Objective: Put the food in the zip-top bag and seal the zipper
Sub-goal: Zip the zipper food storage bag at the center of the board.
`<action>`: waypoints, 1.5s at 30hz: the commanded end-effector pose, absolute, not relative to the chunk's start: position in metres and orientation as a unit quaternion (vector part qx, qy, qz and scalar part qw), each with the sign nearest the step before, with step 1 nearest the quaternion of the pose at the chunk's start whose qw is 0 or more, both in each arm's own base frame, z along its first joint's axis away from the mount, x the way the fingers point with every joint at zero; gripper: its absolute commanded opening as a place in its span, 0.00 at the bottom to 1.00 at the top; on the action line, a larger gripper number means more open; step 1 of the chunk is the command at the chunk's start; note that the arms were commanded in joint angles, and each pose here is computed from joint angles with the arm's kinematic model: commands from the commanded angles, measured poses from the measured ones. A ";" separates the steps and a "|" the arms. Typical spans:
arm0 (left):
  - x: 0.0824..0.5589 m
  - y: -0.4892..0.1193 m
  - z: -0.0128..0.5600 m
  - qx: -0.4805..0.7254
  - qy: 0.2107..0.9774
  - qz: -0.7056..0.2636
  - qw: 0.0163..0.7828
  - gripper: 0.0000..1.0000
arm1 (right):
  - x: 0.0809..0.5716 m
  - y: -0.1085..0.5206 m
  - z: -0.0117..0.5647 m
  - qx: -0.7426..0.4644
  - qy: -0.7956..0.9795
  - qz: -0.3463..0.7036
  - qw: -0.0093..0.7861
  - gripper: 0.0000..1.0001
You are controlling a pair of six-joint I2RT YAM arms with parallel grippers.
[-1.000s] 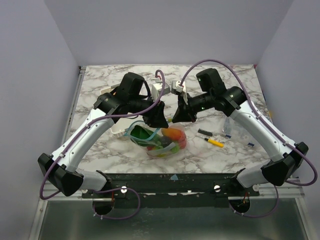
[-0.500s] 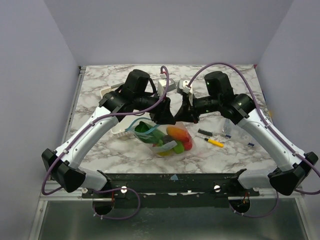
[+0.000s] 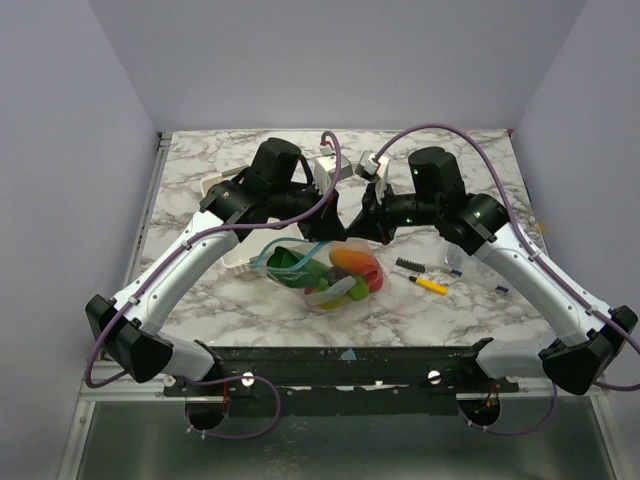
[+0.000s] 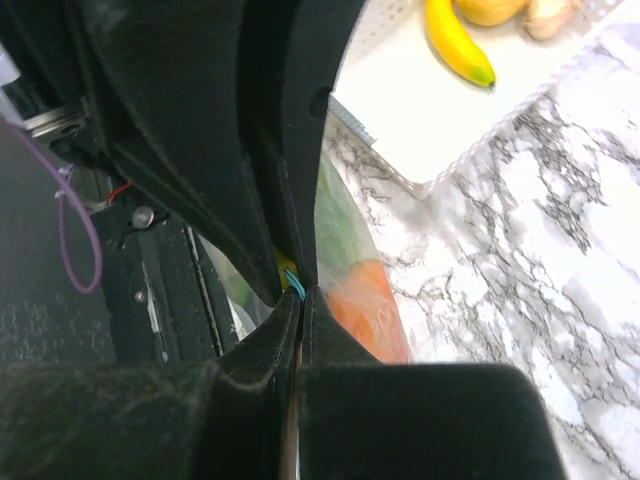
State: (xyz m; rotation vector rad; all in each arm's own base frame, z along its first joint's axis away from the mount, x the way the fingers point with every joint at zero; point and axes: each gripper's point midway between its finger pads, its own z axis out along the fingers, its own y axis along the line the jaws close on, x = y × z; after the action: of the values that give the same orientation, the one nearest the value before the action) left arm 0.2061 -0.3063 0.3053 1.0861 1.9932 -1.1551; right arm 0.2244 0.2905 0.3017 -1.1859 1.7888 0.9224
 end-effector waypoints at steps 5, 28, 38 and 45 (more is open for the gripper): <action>0.206 -0.300 0.313 0.391 0.765 -0.412 0.302 0.00 | 0.296 0.263 0.298 -0.286 0.779 0.252 0.498 0.00; 0.202 -0.297 0.317 0.404 0.756 -0.412 0.307 0.00 | 0.229 0.278 0.295 -0.503 0.631 0.317 0.499 0.67; 0.194 -0.298 0.316 0.420 0.744 -0.426 0.299 0.00 | 0.203 0.295 0.293 -0.628 0.561 0.363 0.398 0.58; 0.194 -0.300 0.317 0.422 0.740 -0.429 0.300 0.00 | 0.205 0.296 0.295 -0.641 0.535 0.354 0.421 0.33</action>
State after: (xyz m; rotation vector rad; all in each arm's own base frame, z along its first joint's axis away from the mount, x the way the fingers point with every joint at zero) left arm 0.2027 -0.2969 0.2965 1.0799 2.0583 -1.0952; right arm 0.2198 0.2962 0.2907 -1.5459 1.4316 0.8525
